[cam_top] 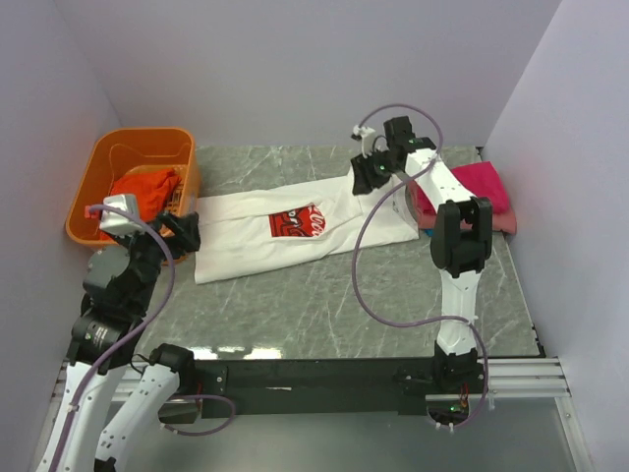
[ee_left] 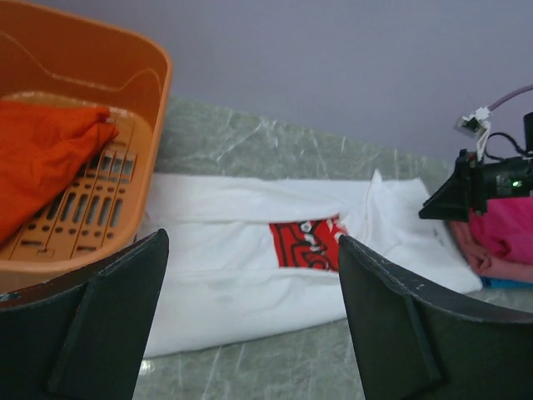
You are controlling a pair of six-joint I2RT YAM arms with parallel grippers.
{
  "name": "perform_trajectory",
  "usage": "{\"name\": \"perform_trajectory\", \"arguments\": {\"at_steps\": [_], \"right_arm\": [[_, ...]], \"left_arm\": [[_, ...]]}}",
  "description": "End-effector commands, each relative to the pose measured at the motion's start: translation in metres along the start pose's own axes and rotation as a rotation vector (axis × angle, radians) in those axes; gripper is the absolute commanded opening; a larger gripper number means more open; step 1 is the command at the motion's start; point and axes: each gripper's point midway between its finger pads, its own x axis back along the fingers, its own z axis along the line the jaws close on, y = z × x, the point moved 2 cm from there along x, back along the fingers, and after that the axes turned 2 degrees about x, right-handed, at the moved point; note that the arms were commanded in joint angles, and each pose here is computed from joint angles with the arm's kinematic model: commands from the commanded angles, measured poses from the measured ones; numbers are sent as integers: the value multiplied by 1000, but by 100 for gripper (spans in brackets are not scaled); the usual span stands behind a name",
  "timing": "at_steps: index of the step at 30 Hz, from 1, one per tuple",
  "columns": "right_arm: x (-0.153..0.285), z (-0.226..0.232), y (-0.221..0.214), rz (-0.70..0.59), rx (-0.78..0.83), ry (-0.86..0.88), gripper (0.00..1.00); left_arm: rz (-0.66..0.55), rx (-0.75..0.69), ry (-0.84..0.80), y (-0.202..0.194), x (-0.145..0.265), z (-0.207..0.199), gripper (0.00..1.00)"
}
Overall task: Fold and stack the t-shirts
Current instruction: Fold the tshirt
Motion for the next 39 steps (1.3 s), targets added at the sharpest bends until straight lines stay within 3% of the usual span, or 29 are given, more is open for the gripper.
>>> {"name": "perform_trajectory", "arguments": {"at_steps": [1, 5, 11, 30, 39], "right_arm": [[4, 29, -29, 42, -275, 111, 54], [-15, 14, -38, 59, -405, 40, 55], [-29, -6, -47, 105, -498, 5, 55], [-57, -13, -71, 164, -565, 22, 51], [-42, -7, -44, 105, -552, 62, 19]], "left_arm": [[136, -102, 19, -46, -1, 17, 87], [177, -110, 16, -71, 0, 25, 86], [133, -104, -11, -74, 9, 27, 87], [110, -85, 15, -74, 14, 33, 89], [108, -84, 20, -73, 14, 34, 89]]}}
